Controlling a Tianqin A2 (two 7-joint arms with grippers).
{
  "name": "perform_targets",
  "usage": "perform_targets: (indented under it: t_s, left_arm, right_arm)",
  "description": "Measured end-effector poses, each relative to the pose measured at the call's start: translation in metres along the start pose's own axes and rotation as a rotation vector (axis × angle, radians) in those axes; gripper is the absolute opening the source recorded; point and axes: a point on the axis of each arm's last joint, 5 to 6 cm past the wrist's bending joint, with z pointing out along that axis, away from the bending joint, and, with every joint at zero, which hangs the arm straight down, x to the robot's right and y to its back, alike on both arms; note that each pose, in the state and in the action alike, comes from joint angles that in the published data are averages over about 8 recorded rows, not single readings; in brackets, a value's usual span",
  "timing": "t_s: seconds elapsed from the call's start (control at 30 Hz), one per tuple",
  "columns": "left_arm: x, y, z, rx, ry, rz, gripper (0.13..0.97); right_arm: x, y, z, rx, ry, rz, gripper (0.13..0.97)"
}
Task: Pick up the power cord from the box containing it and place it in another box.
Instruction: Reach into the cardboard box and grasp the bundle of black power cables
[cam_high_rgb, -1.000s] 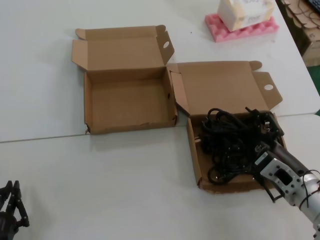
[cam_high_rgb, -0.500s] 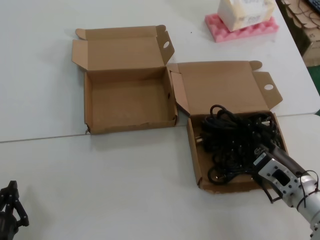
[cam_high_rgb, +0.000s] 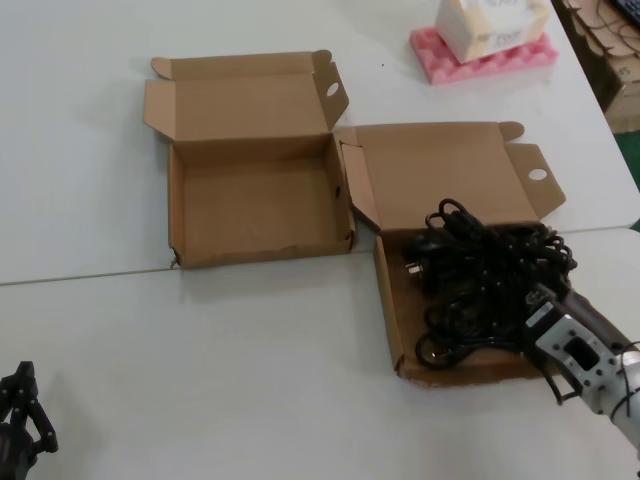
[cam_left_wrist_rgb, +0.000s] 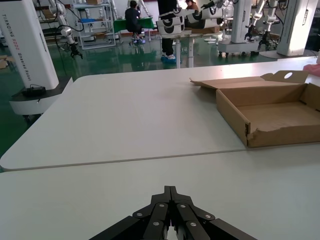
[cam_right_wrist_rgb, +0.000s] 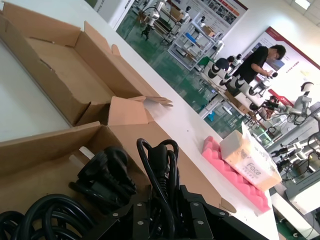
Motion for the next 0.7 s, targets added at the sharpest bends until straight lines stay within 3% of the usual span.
perform_targets:
  t_s: [0.27, 0.7]
  left_arm:
    - [0.0000, 0.0000, 0.000, 0.000, 0.000, 0.000, 0.163]
    - [0.0000, 0.0000, 0.000, 0.000, 0.000, 0.000, 0.163]
  right_arm:
    - [0.016, -0.010, -0.015, 0.019, 0.002, 0.056, 0.253]
    - [0.044, -0.049, -0.030, 0.056, -0.043, 0.239, 0.243]
